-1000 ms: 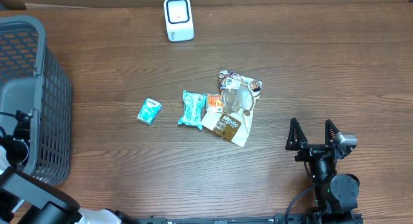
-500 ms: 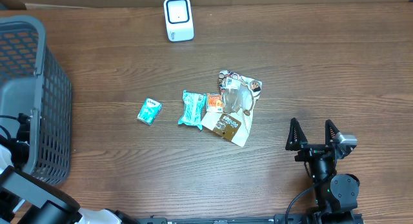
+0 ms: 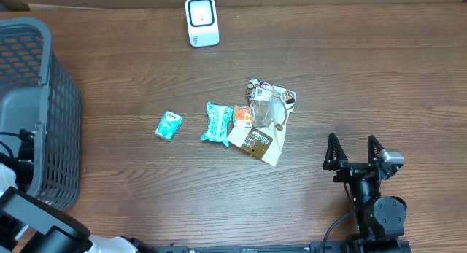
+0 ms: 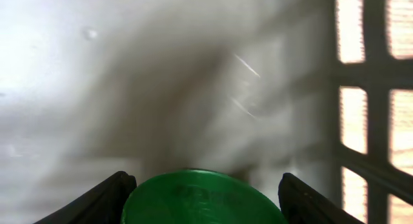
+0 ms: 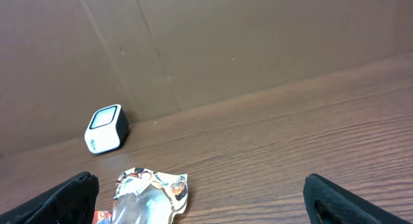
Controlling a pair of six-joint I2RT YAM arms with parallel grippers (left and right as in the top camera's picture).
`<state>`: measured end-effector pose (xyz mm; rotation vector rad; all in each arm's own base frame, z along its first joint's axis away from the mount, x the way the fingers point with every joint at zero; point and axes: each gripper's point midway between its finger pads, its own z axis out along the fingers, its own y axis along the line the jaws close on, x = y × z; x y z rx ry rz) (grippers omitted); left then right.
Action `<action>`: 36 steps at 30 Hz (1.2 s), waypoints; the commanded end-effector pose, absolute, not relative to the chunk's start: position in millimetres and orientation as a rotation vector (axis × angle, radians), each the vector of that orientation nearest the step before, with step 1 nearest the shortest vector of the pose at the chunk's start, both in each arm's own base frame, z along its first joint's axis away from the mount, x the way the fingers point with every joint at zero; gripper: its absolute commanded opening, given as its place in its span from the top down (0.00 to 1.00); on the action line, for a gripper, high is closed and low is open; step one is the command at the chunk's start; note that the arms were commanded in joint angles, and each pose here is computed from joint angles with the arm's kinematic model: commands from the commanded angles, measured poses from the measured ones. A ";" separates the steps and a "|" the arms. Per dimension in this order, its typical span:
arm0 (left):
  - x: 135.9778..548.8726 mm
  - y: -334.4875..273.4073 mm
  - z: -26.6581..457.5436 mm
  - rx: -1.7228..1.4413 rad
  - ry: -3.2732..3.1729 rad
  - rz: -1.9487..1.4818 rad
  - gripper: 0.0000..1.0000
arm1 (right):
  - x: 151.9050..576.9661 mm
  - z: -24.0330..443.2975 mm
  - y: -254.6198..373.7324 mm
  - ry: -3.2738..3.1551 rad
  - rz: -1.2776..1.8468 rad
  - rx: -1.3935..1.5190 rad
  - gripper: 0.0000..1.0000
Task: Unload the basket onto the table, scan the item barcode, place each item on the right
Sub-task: 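Reach into the basket with the left gripper and grasp the green-lidded jar, then lift the jar out and carry it right of the pouch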
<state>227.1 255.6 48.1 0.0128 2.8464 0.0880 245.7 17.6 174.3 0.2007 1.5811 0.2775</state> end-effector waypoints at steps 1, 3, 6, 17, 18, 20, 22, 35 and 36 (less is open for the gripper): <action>227.9 258.1 42.4 -0.084 2.840 0.079 0.35 | 245.9 171.8 15.6 1.579 0.270 0.207 0.00; 231.9 263.6 44.1 -0.121 2.818 0.103 0.39 | 245.9 171.8 15.6 1.579 0.270 0.207 0.00; 242.3 275.0 49.1 -0.232 2.757 0.142 0.41 | 245.9 171.8 15.6 1.579 0.270 0.207 0.00; 304.3 300.4 98.2 -0.528 2.418 0.113 0.47 | 245.9 171.8 15.6 1.579 0.270 0.207 0.00; 310.9 300.8 105.4 -0.526 2.393 0.105 0.47 | 245.9 171.8 15.6 1.579 0.270 0.207 0.00; 324.0 301.3 122.1 -0.513 2.351 0.098 0.49 | 245.9 171.8 15.6 1.579 0.270 0.207 0.00; 336.0 302.1 140.9 -0.496 2.315 0.113 0.51 | 245.9 171.8 15.6 1.579 0.270 0.207 0.00; 402.2 257.6 326.6 -0.158 1.997 0.275 0.53 | 245.9 171.8 15.6 1.579 0.270 0.207 0.00; 403.9 249.3 347.5 -0.127 1.957 0.289 0.54 | 245.9 171.8 15.6 1.579 0.270 0.207 0.00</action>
